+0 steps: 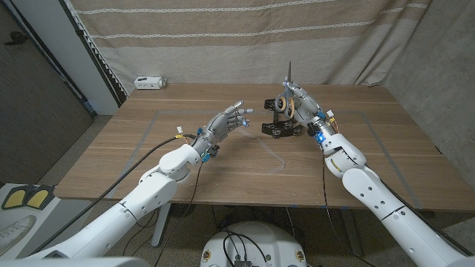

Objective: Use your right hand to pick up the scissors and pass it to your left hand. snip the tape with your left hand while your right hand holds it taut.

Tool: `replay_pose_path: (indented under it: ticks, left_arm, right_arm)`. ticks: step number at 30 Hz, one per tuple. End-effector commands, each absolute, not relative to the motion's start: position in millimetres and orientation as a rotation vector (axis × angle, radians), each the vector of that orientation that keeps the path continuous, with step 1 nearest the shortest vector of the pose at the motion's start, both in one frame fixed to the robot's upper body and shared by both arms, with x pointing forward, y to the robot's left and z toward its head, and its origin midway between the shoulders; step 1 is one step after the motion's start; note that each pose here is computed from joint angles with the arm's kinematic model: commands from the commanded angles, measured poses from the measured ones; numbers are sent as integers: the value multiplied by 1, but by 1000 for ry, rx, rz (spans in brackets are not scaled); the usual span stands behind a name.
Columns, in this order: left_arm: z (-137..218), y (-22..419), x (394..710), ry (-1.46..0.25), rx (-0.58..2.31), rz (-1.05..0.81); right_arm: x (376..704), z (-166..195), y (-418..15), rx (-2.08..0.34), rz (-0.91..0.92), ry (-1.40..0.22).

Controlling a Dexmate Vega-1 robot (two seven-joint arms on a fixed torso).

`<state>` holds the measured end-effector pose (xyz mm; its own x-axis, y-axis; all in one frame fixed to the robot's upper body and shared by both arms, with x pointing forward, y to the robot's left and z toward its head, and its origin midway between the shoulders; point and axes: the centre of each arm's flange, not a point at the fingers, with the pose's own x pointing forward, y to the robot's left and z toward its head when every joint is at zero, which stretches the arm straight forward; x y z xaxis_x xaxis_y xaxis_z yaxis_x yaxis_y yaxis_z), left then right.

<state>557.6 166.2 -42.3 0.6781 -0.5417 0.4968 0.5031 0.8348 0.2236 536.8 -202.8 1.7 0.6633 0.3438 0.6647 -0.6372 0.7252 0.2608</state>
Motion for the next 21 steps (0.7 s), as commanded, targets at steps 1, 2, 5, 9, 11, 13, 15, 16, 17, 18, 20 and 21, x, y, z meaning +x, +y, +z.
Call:
replay_pose_path:
  ticks: [1,2,5,9,11,13,15,16,17,18,20,21]
  left_arm:
    - [-44,159,554,-552,91,-653]
    - [-44,158,555,-544,102,-667]
    - [-42,156,555,-531,131,-697]
    - [-40,154,556,-508,171,-758]
    - [-38,152,556,-500,202,-788]
    - [-37,151,557,-493,228,-819]
    - [-37,150,557,-494,227,-819]
    - [-38,150,557,-493,220,-821]
    - [-38,149,557,-489,218,-829]
    - [-38,149,557,-490,215,-828]
    - [-39,149,557,-489,214,-835]
    - [-39,149,557,-487,216,-843]
  right_arm:
    - [536,1,-202,513,579,-620]
    - [536,0,-202,515,579,-620]
    - [536,0,-202,516,577,-621]
    - [535,0,-202,517,579,-622]
    - [535,0,-202,519,578,-622]
    - [534,-1,-203,519,578,-623]
    - [533,-1,-203,519,579,-623]
    - [533,-1,-203,518,578,-624]
    - [532,-1,-203,519,579,-624]
    - [532,-1,-203,519,579,-624]
    - [531,-2,-203,518,579,-623]
    - [531,-2,-203,519,578,-623]
